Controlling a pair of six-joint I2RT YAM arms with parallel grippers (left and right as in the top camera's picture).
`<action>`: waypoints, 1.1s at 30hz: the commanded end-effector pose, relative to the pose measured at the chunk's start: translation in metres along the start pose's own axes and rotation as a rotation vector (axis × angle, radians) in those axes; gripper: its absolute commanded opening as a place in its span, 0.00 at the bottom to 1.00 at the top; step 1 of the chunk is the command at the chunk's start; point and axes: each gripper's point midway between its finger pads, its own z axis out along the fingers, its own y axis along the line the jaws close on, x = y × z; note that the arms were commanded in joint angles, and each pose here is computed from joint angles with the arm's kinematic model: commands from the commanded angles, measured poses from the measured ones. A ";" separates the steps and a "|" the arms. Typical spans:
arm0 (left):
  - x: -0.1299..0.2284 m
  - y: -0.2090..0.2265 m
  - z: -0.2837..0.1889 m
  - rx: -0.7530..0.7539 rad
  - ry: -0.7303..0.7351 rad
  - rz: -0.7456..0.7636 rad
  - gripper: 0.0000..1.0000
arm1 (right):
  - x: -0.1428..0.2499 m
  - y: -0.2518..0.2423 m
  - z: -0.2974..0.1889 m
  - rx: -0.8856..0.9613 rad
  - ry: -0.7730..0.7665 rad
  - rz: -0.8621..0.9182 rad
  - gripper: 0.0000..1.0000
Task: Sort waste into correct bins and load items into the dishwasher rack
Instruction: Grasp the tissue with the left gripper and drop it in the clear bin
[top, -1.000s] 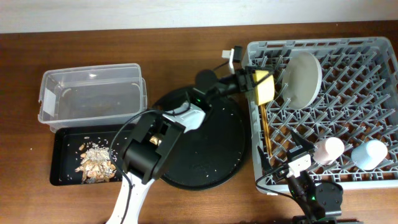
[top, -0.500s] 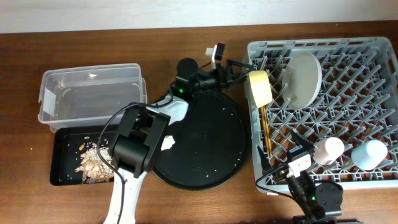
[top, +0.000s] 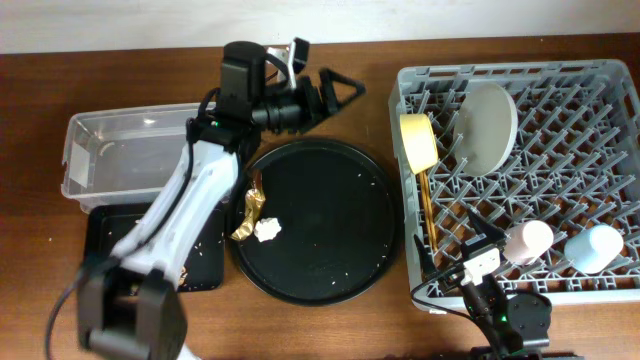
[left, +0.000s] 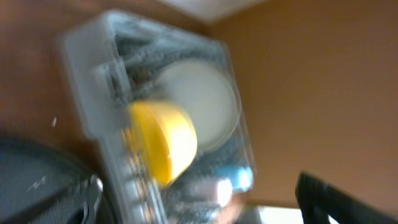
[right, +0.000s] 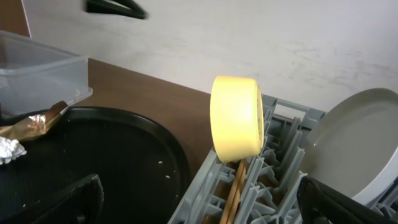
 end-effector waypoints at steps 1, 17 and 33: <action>0.002 0.064 -0.060 -0.605 -0.129 0.248 0.99 | 0.003 0.000 0.000 0.003 0.003 0.001 0.98; 0.178 0.240 -0.106 -1.154 0.283 0.262 0.61 | 0.003 0.000 0.000 0.003 0.003 0.001 0.98; 0.026 0.123 -0.203 -1.172 -0.313 0.315 0.09 | 0.003 0.000 0.000 0.003 0.003 0.001 0.98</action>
